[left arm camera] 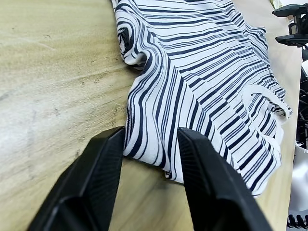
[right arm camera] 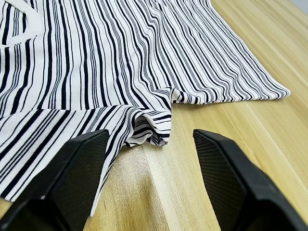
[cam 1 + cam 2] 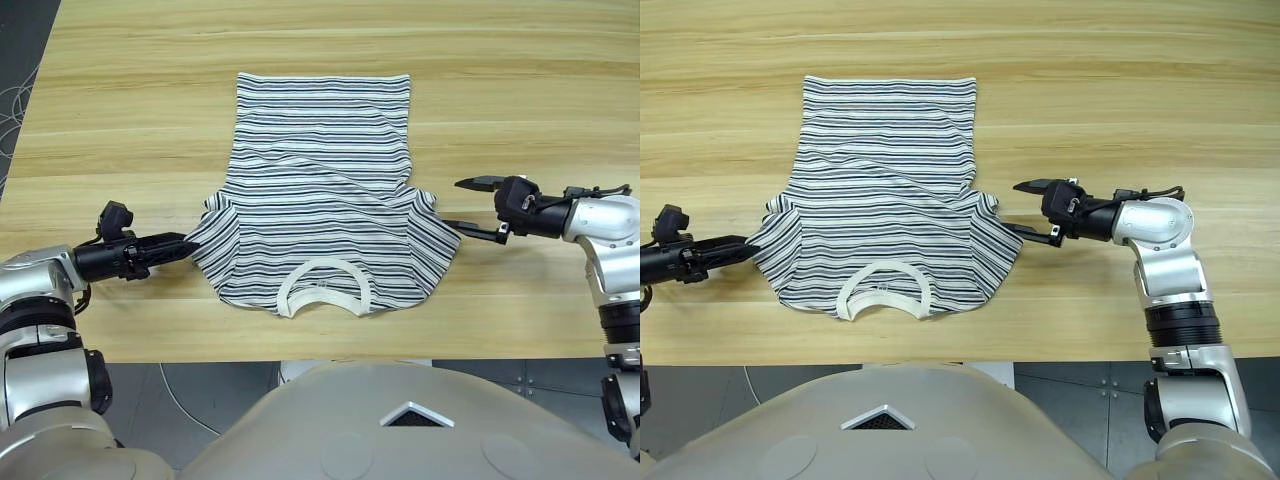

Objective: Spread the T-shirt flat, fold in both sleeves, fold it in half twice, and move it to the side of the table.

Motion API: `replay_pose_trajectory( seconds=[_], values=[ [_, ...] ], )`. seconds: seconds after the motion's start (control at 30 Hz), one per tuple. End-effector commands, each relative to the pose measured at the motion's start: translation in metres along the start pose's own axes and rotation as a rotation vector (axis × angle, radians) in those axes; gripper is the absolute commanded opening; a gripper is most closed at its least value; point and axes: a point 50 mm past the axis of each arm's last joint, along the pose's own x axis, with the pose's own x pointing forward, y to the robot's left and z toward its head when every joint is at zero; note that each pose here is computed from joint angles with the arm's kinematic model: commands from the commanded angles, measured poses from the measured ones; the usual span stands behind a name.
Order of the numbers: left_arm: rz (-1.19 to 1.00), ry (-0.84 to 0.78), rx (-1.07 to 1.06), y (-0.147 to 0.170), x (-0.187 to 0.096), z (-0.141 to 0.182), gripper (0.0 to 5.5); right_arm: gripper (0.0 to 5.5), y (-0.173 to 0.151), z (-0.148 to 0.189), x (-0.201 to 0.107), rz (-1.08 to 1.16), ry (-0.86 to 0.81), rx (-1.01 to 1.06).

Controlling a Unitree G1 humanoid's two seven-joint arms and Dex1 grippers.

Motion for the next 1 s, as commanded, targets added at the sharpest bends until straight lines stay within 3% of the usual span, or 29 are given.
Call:
replay_pose_trajectory(
  seconds=[0.03, 0.23, 0.5, 0.73, 1.0],
  values=[
    [0.032, 0.128, -0.101, 0.002, 0.011, -0.033, 1.1, 3.24, -0.003, 0.002, 0.002, -0.004, -0.002, -0.006],
    [0.036, 0.113, -0.094, 0.003, 0.013, -0.031, 0.13, 3.24, -0.002, 0.001, 0.003, -0.004, -0.001, -0.003],
    [0.02, 0.038, -0.063, 0.003, 0.012, -0.012, 0.13, 3.24, -0.001, 0.002, 0.004, -0.001, -0.005, -0.003],
    [0.026, -0.038, 0.028, 0.003, 0.001, 0.026, 0.13, 3.24, 0.0, 0.001, 0.005, -0.003, -0.006, -0.003],
    [-0.035, -0.009, 0.096, -0.004, -0.001, 0.038, 0.13, 3.24, 0.001, 0.001, 0.004, 0.0, 0.002, -0.004]
  ],
)
